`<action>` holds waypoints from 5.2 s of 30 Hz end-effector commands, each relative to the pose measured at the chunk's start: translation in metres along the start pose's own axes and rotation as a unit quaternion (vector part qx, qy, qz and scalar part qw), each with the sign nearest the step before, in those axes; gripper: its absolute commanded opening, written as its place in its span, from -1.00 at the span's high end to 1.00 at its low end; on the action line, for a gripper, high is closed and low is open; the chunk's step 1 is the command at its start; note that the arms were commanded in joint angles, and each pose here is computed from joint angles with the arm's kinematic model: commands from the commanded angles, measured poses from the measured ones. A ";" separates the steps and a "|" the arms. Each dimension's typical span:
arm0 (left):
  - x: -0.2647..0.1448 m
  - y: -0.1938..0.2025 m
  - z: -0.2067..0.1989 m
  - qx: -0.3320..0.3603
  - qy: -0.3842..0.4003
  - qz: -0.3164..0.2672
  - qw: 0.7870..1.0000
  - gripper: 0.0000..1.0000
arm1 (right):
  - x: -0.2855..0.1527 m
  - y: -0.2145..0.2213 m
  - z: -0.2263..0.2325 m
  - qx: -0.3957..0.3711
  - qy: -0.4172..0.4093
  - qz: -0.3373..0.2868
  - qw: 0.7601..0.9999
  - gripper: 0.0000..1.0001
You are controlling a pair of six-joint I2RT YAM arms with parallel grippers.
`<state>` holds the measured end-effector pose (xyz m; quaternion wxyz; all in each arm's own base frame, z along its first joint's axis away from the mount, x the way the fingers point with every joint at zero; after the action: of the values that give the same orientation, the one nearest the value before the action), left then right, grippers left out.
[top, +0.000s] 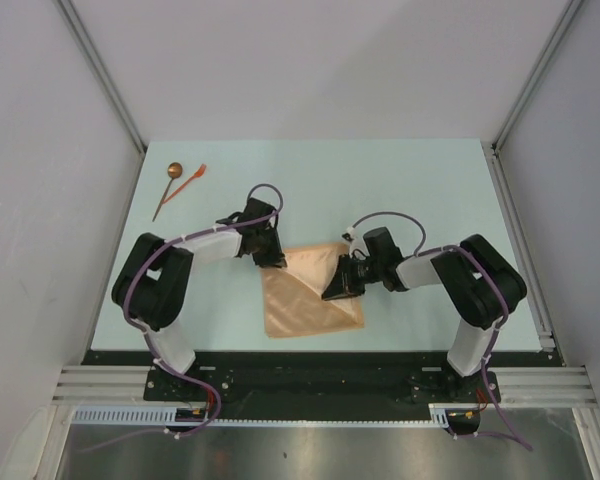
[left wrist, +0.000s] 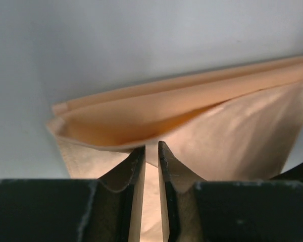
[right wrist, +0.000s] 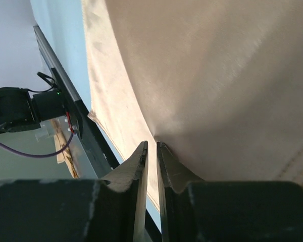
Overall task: Fold the napkin into a case and place the utensils inside
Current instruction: Smooth out the upper triangle-folded napkin at the center of the board, then pick up the upper triangle-folded napkin from the center of the board, then move the upper triangle-folded napkin to the center of the board, then pick up the upper triangle-folded napkin from the center of the board.
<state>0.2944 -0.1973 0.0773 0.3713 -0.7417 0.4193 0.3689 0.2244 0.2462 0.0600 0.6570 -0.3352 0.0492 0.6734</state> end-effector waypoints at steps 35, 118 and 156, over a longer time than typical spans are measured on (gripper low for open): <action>-0.132 0.017 -0.029 0.094 0.187 -0.054 0.976 0.08 | -0.085 0.095 -0.004 0.064 0.121 -0.089 0.987 -0.18; 0.074 -0.143 -0.057 -0.048 0.071 -0.099 0.991 0.17 | -0.017 -0.133 0.059 -0.261 0.260 -0.052 0.928 -0.60; 0.070 -0.147 -0.057 -0.034 0.080 -0.088 0.992 0.77 | 0.056 -0.081 0.023 -0.334 0.373 0.075 0.863 -0.02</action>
<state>0.4575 -0.2135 0.0680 0.3418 -0.8101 0.3640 0.3074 0.2894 0.3200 0.0892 0.4032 -0.7405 0.0702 0.5330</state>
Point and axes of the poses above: each gripper's point midway between its finger pads, its own x axis out along the fingers, its own z axis along the line the jaws close on, y = z × x, the point moved 6 cm from there along -x, back along the fingers, and after that the axes turned 10 degrees about -x, right-handed, at the moved point
